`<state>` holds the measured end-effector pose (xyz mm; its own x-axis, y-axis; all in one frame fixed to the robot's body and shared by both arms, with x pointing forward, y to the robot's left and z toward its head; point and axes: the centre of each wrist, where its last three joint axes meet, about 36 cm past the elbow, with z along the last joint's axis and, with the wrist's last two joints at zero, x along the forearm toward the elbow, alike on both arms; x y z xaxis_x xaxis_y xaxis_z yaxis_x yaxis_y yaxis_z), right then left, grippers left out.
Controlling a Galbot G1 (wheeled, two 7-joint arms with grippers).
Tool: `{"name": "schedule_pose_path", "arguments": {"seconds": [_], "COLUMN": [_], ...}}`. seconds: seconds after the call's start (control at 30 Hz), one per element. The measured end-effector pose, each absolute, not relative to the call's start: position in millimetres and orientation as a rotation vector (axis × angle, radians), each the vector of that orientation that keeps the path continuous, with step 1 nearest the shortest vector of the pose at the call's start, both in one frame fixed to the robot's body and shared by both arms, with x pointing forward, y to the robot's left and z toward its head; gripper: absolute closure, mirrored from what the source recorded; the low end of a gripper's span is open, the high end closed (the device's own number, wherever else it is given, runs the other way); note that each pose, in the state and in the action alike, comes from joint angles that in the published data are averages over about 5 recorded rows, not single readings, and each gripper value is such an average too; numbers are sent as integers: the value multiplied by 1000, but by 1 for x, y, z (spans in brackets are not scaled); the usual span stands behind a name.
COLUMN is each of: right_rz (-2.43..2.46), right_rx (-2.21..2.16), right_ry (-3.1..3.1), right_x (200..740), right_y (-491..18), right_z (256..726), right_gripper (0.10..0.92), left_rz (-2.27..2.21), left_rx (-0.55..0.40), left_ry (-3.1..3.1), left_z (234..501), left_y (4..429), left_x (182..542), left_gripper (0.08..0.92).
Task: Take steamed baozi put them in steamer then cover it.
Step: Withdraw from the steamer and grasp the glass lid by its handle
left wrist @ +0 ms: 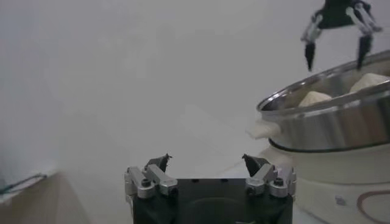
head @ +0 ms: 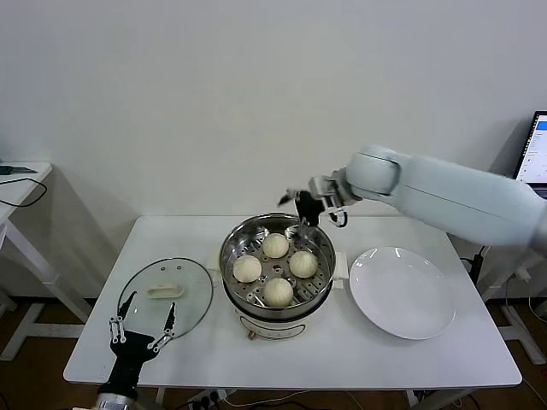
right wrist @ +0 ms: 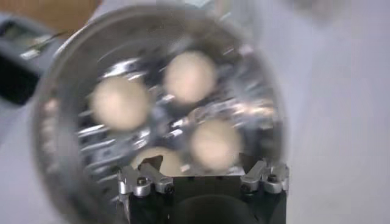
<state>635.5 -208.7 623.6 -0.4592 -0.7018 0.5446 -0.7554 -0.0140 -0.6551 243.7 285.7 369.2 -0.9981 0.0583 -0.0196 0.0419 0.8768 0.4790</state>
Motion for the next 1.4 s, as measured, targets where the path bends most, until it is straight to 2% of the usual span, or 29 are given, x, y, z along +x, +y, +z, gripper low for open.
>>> {"name": "schedule_pose_path", "arguments": {"seconds": [0.3,0.67,0.93,1.13,1.4], "right_rz": [1107,575,301,201,156], "right_rx": [1056,362,-22,-194,-327], "right_ry": [-3051,-3431,-3444,-3385,-3319], "right_x": [610,556,491,444,405], "right_y": [-265,-321,-327,-319,-309], "right_z": [564,452,365,319,286], "right_gripper": [200,200,200,200,200], "left_rz": [985,1246,1610,1887,2078], "left_rx": [55,27,-22,16,67], "left_ry": [2914,2778,2598,2434,2274], "left_z": [368,350,317,289,266], "left_y": [292,307,332,347,353], "left_x": [258,280,296,302,309], "left_gripper": [177,177,177,177,177]}}
